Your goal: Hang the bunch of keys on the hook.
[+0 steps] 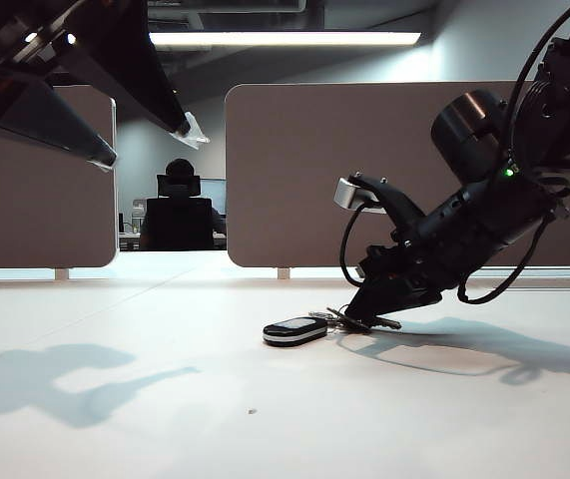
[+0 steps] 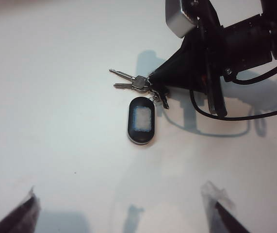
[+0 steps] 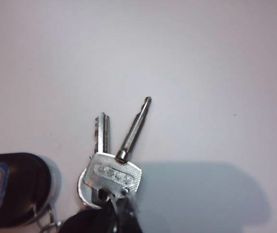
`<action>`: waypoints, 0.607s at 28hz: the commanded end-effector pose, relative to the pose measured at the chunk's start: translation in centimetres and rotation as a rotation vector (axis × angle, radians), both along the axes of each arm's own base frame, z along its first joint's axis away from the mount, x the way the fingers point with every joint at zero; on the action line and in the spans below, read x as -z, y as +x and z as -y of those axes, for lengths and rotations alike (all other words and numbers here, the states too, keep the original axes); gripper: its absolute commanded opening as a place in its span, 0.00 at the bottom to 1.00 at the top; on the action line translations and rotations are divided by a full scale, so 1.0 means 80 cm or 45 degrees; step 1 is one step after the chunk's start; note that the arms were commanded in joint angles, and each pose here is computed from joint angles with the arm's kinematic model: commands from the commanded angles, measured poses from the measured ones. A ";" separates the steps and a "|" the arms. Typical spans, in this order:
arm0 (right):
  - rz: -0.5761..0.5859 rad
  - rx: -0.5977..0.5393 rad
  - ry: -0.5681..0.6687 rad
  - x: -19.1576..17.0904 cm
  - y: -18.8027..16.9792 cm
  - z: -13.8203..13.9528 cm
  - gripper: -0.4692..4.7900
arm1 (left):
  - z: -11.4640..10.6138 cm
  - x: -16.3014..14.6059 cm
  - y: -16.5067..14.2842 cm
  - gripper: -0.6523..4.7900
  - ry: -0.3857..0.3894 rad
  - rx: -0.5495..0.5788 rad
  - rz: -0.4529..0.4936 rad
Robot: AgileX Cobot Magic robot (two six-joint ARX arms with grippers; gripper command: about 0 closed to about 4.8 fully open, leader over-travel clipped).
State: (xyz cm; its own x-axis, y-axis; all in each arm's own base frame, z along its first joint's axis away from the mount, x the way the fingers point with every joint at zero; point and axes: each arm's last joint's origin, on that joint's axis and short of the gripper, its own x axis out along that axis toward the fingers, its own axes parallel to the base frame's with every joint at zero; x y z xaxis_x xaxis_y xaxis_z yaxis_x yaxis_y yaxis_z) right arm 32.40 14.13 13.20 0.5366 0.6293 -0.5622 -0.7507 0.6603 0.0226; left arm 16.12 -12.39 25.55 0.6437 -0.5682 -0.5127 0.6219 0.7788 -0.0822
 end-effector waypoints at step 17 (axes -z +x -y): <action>0.271 0.040 0.199 -0.117 -0.026 0.009 0.08 | 0.000 -0.001 -0.001 1.00 0.009 0.001 -0.002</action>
State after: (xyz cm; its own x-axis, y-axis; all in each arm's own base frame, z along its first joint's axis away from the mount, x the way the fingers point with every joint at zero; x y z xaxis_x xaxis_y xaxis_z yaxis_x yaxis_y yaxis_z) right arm 30.72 13.45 20.87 0.6344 0.6676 -0.3896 -0.7286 0.6848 -0.0131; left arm 16.04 -12.34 25.39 0.6355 -0.5625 -0.5289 0.6209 0.7795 -0.0829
